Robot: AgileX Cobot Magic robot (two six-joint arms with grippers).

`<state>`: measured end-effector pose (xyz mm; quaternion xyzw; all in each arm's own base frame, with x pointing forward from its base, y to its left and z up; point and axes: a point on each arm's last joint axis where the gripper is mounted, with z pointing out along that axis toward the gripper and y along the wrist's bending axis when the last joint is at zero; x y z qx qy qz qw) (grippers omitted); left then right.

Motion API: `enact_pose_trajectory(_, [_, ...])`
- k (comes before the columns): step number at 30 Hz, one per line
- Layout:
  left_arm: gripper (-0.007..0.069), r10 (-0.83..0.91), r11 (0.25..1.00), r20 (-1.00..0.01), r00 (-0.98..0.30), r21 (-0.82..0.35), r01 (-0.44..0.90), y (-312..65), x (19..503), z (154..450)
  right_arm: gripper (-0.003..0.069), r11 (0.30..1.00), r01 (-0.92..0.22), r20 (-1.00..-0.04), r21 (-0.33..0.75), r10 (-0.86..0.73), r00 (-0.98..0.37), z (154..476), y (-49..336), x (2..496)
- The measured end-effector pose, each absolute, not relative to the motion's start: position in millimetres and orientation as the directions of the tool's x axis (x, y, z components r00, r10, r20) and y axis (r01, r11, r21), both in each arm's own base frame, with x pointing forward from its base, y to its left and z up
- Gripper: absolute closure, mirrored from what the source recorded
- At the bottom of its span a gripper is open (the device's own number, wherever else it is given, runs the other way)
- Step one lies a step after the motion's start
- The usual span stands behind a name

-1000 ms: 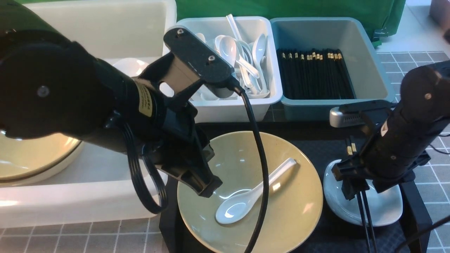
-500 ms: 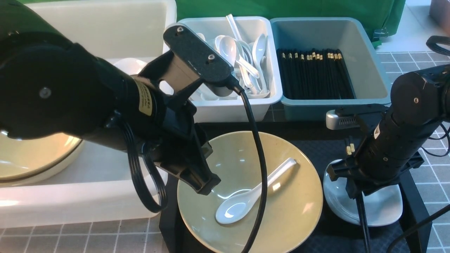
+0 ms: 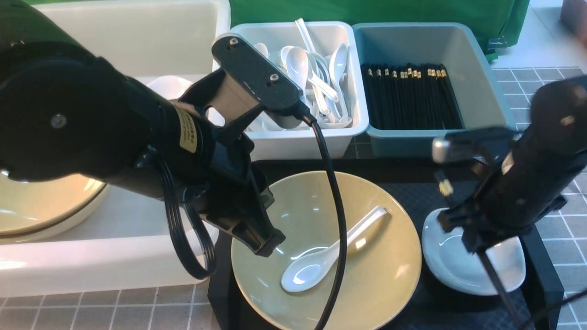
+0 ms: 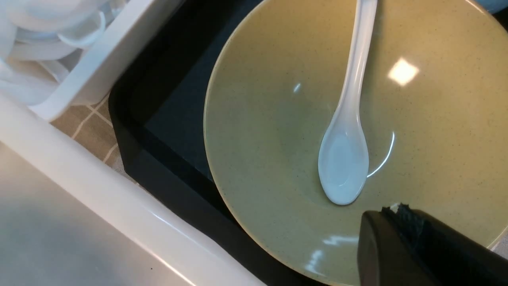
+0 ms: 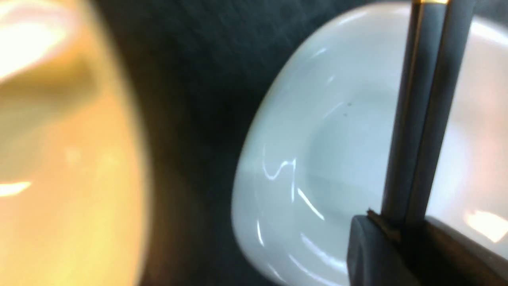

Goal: On grey table put chopsticks spoon bowls plates into blue grey white boxes.

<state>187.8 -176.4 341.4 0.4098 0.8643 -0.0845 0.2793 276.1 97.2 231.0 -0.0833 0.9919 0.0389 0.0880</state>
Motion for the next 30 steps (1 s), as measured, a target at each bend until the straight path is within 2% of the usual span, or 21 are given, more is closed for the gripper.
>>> enact_pose_trajectory(5, [0.0636, 0.629, 0.671, -0.580, -0.518, 0.068, 0.738, -184.1, 195.9, 337.9, 0.0510, 0.971, -0.232, -0.312, 0.056, -0.204, -0.928, 279.7, 97.8, 280.4])
enact_pose_trajectory(10, [0.0636, 0.579, 0.711, -0.597, -0.555, 0.036, 0.702, -198.6, 231.1, 334.8, 0.0510, 0.962, -0.269, -0.467, 0.053, -0.214, -0.858, 327.0, 105.3, 307.3])
enact_pose_trajectory(14, [0.0636, 0.517, 0.743, -0.661, -0.544, 0.030, 0.669, -200.7, 270.7, 350.5, 0.0510, 0.968, -0.245, -0.545, 0.057, -0.176, -0.820, 346.2, 104.9, 340.8])
enact_pose_trajectory(18, [0.0636, 0.458, 0.758, -0.759, -0.462, 0.062, 0.650, -203.7, 302.7, 369.5, 0.0510, 0.980, -0.186, -0.623, 0.069, -0.104, -0.775, 356.9, 97.0, 393.8])
enact_pose_trajectory(26, [0.0636, 0.426, 0.758, -0.819, -0.385, 0.090, 0.646, -208.8, 312.9, 377.1, 0.0510, 0.989, -0.076, -0.681, 0.129, 0.033, -0.731, 329.4, 87.6, 474.6])
enact_pose_trajectory(30, [0.0636, 0.433, 0.755, -0.814, -0.387, 0.093, 0.649, -207.9, 311.4, 377.8, 0.0510, 0.986, -0.020, -0.681, 0.165, 0.099, -0.725, 291.0, 84.4, 511.9])
